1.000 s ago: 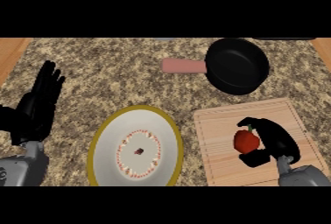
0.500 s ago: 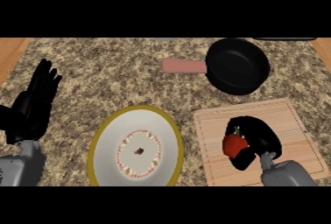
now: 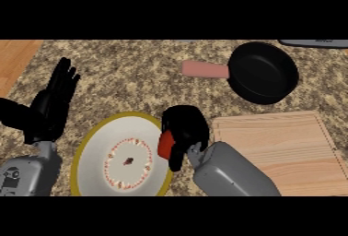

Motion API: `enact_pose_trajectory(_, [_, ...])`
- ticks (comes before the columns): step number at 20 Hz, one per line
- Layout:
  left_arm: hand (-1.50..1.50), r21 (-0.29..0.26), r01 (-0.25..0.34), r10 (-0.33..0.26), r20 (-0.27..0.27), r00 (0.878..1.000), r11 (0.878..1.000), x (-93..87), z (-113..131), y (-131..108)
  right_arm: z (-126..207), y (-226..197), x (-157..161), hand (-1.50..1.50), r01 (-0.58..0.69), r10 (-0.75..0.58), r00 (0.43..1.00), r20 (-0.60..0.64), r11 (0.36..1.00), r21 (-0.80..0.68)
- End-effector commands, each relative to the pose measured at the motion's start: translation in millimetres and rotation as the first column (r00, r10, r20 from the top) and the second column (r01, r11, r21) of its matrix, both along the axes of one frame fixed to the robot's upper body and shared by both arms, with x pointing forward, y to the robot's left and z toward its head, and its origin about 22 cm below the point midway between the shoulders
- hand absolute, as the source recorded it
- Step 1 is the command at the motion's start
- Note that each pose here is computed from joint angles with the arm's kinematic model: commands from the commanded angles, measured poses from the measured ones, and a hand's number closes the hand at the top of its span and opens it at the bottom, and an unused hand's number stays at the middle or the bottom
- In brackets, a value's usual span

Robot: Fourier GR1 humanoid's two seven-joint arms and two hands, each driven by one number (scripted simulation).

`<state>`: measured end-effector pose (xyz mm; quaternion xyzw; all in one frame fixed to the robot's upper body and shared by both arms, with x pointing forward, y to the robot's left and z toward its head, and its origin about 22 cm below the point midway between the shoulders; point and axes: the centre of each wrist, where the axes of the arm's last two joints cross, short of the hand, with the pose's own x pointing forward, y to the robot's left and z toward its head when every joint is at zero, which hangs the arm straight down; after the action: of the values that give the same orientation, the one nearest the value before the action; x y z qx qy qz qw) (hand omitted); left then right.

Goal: Pick the bell pepper from the cutting board and place it in the pot

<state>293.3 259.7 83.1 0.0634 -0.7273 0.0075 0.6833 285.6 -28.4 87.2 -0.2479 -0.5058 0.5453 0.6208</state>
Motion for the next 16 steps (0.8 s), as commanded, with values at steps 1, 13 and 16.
enact_pose_trajectory(1, [0.0, -0.004, 0.009, -0.009, -0.008, 1.0, 1.0, 5.2, 5.1, -8.4, 23.6, 45.4, -1.5, 1.5, -0.014, 0.013, 0.998, 0.064, 1.0, 0.016])
enact_pose_trajectory(13, [0.0, 0.017, -0.066, 0.066, -0.02, 0.998, 0.998, -4.9, -0.8, 27.2, 128.7, 63.5, 5.2, 1.5, 0.214, -0.406, 0.733, 0.546, 0.899, 0.383])
enact_pose_trajectory(16, [0.0, 0.0, -0.059, 0.059, -0.022, 0.998, 0.998, -1.1, 5.8, 14.8, 137.6, 51.9, 18.7, 1.5, 0.267, -0.479, 0.68, 0.554, 0.867, 0.422])
